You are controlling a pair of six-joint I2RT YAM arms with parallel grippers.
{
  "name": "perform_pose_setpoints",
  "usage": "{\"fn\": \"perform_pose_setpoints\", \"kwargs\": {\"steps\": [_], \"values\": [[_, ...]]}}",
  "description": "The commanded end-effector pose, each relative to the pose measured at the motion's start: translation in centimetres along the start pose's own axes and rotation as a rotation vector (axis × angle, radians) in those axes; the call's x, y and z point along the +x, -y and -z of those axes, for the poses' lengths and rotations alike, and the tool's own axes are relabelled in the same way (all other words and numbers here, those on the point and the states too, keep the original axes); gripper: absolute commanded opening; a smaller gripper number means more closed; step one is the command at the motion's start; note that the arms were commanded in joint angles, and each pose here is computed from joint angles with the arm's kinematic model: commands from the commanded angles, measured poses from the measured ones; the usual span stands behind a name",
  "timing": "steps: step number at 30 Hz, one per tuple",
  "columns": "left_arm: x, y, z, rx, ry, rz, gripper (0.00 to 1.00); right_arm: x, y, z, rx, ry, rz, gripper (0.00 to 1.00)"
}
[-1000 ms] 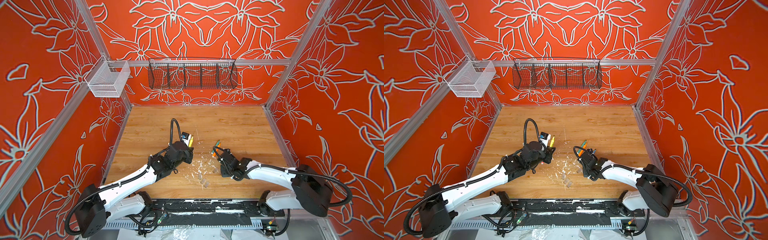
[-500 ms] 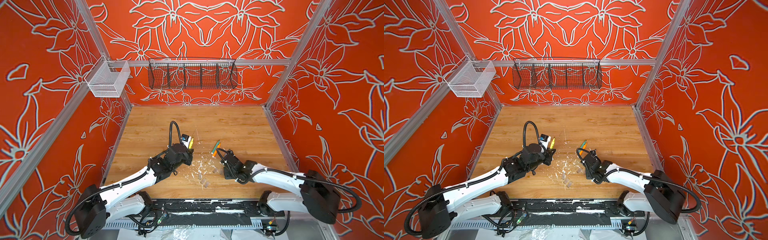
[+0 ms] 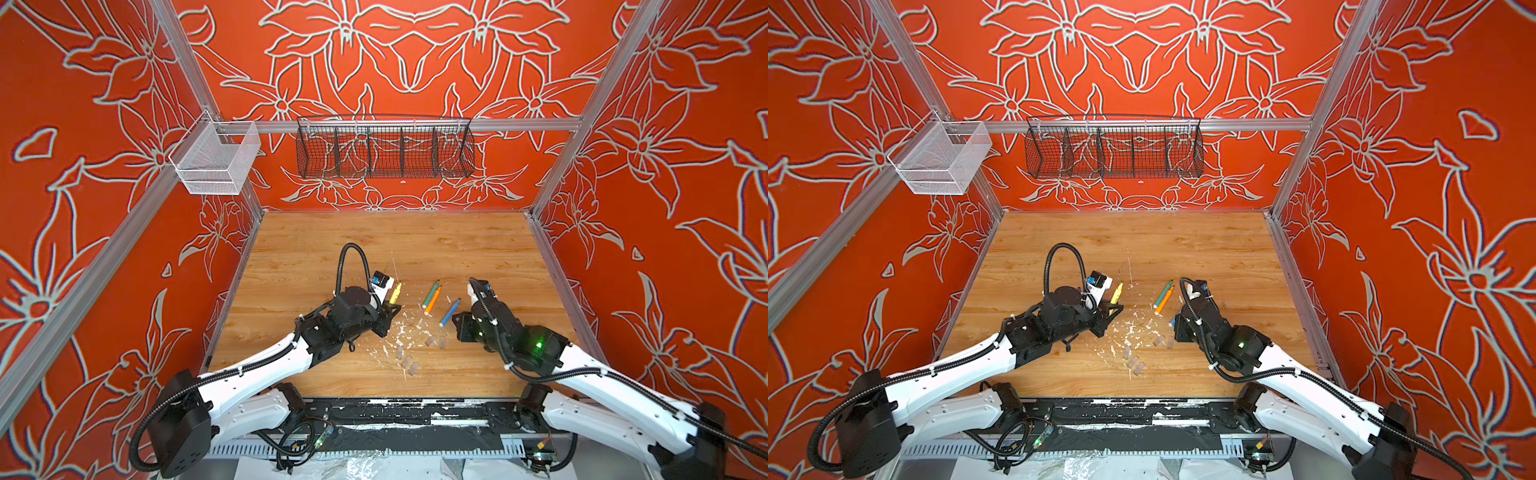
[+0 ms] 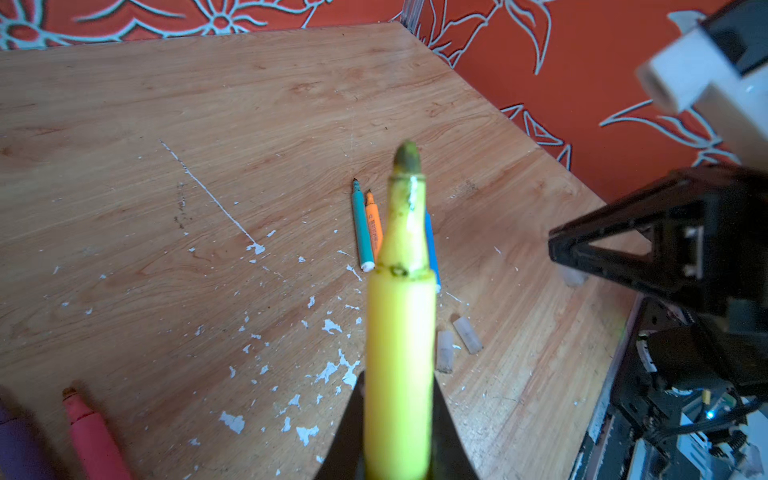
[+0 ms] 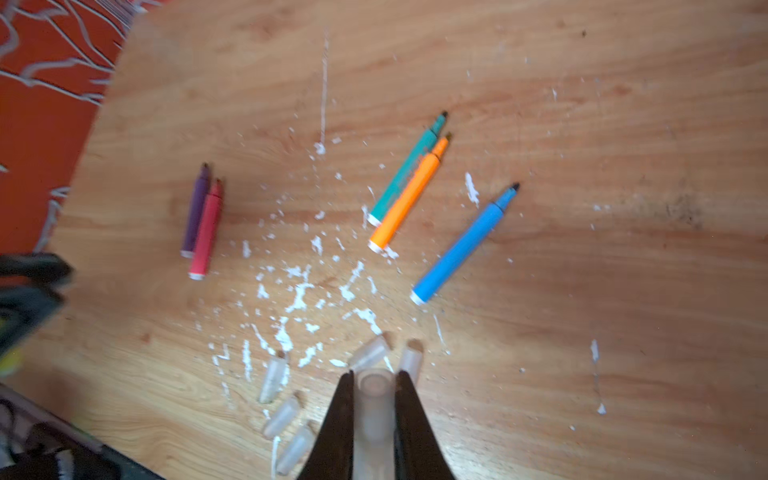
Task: Insert the pens into the pen caps
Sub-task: 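Lift the cap with the right gripper toward the yellow marker tip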
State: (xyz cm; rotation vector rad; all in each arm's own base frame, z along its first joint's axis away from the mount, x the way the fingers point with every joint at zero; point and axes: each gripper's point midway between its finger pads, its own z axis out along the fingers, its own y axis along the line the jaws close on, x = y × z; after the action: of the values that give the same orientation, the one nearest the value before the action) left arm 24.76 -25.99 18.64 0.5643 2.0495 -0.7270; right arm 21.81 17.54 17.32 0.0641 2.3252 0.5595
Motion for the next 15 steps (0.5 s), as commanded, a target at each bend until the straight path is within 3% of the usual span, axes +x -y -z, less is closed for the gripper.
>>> {"fn": "perform_pose_setpoints", "kwargs": {"steps": [1, 6, 15], "values": [[-1.0, 1.7, 0.2, 0.072, 0.028, -0.035, 0.0, -3.5, -4.1, 1.9, -0.151, 0.084, -0.051, 0.0], [-0.9, 2.1, 0.1, 0.093, 0.024, -0.04, 0.0, -6.1, -7.9, 3.5, -0.306, 0.164, -0.065, 0.0], [-1.1, 2.5, 0.5, 0.116, 0.046, -0.04, 0.0, -6.4, -10.5, 3.0, -0.494, 0.237, -0.118, 0.0]]}}
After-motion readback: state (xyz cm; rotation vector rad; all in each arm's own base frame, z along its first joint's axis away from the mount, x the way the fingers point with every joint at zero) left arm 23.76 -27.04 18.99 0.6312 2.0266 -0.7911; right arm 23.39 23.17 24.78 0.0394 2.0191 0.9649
